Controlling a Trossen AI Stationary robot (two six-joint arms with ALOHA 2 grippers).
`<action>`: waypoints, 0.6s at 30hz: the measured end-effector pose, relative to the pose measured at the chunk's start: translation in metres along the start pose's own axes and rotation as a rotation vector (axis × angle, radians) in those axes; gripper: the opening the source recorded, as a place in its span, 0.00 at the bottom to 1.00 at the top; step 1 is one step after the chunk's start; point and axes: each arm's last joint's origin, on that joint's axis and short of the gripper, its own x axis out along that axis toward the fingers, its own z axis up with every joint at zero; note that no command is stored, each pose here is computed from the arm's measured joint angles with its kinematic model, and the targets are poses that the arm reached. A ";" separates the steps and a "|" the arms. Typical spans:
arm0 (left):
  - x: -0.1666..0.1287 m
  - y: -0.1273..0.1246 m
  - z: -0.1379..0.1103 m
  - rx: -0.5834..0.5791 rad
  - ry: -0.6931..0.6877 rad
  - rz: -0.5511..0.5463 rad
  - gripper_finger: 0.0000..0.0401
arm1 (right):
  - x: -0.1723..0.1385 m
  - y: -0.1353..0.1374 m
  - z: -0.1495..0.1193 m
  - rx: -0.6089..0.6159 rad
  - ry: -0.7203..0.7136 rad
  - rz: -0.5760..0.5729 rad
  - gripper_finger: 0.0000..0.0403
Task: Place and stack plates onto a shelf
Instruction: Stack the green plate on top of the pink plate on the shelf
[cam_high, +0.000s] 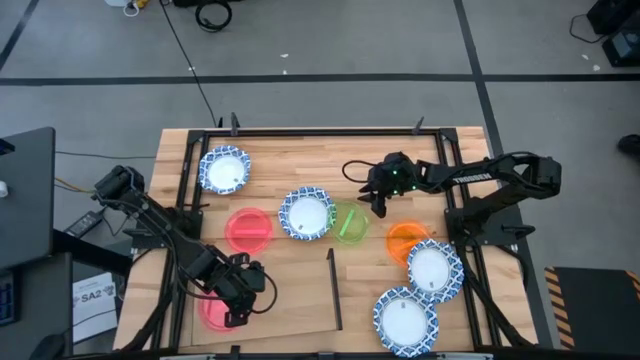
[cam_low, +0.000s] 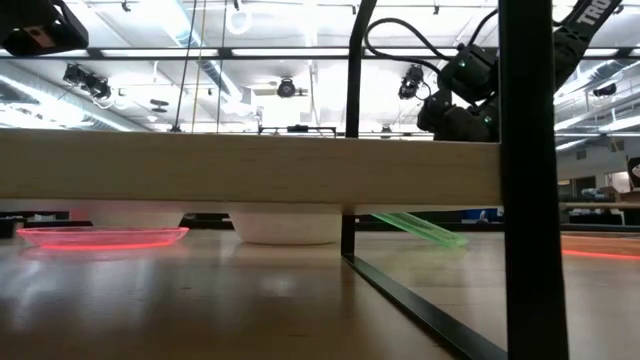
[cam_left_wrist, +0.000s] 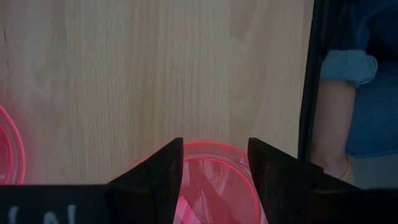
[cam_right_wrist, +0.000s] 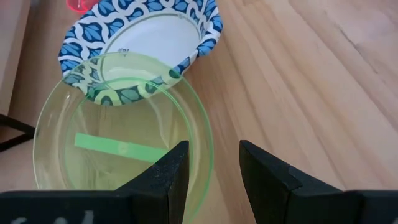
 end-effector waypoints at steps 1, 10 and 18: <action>0.000 0.000 0.000 0.000 0.000 0.000 0.47 | 0.000 0.000 0.000 -0.002 -0.005 -0.002 0.36; 0.000 0.000 0.000 0.000 0.001 0.001 0.47 | 0.007 -0.002 0.001 -0.007 -0.023 -0.001 0.36; 0.000 0.000 0.000 -0.003 0.001 0.001 0.47 | 0.028 -0.007 -0.007 -0.008 -0.027 0.022 0.36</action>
